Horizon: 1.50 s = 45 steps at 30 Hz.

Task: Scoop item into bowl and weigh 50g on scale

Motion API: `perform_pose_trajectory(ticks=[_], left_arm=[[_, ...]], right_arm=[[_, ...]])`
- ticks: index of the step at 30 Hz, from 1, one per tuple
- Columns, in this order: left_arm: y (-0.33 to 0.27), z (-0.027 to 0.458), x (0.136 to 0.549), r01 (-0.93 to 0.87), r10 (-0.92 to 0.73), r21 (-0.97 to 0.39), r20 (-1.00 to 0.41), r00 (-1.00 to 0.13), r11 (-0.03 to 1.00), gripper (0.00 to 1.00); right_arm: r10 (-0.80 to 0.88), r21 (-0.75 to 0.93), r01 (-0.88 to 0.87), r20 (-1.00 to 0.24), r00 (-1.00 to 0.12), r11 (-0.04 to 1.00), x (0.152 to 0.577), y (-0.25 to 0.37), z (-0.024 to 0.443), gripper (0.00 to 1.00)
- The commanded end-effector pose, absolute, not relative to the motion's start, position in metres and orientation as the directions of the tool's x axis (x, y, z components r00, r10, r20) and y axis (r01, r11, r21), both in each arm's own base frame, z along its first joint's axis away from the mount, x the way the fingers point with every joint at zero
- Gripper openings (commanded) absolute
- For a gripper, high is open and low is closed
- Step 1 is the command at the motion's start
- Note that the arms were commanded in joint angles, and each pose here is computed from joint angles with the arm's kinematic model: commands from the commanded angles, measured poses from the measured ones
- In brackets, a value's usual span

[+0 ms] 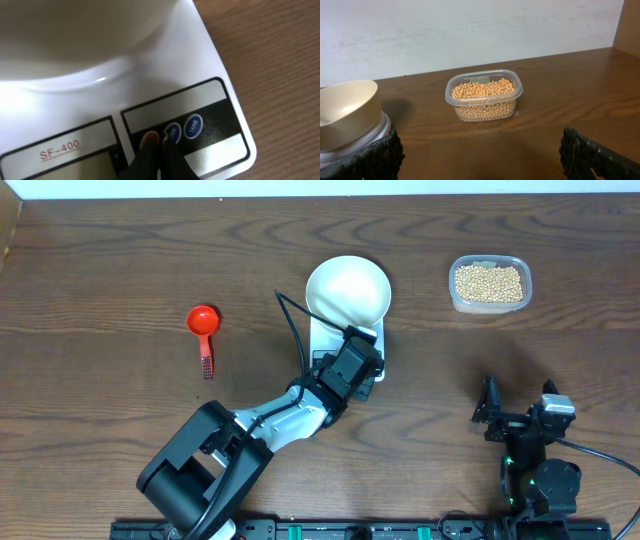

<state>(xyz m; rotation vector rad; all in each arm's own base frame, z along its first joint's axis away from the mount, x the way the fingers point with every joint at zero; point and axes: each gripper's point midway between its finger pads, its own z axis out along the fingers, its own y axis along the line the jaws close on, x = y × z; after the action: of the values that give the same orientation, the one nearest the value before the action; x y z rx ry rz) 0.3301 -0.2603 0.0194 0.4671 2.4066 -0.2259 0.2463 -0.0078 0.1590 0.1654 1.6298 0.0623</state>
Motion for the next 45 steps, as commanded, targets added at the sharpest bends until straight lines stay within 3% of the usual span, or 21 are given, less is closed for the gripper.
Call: perform_pose_trajectory(ticks=[1, 45], left_arm=[[-0.25, 0.016, 0.34, 0.384, 0.307, 0.027, -0.652, -0.693, 0.923, 0.07], [-0.251, -0.001, 0.338, 0.398, 0.302, -0.017, -0.62, -0.724, 0.917, 0.08]], right_arm=[[0.137, 0.134, 0.065, -0.989, -0.056, 0.989, 0.246, -0.007, 0.159, 0.99], [0.137, 0.133, 0.064, -0.989, -0.056, 0.989, 0.246, -0.006, 0.159, 0.99]])
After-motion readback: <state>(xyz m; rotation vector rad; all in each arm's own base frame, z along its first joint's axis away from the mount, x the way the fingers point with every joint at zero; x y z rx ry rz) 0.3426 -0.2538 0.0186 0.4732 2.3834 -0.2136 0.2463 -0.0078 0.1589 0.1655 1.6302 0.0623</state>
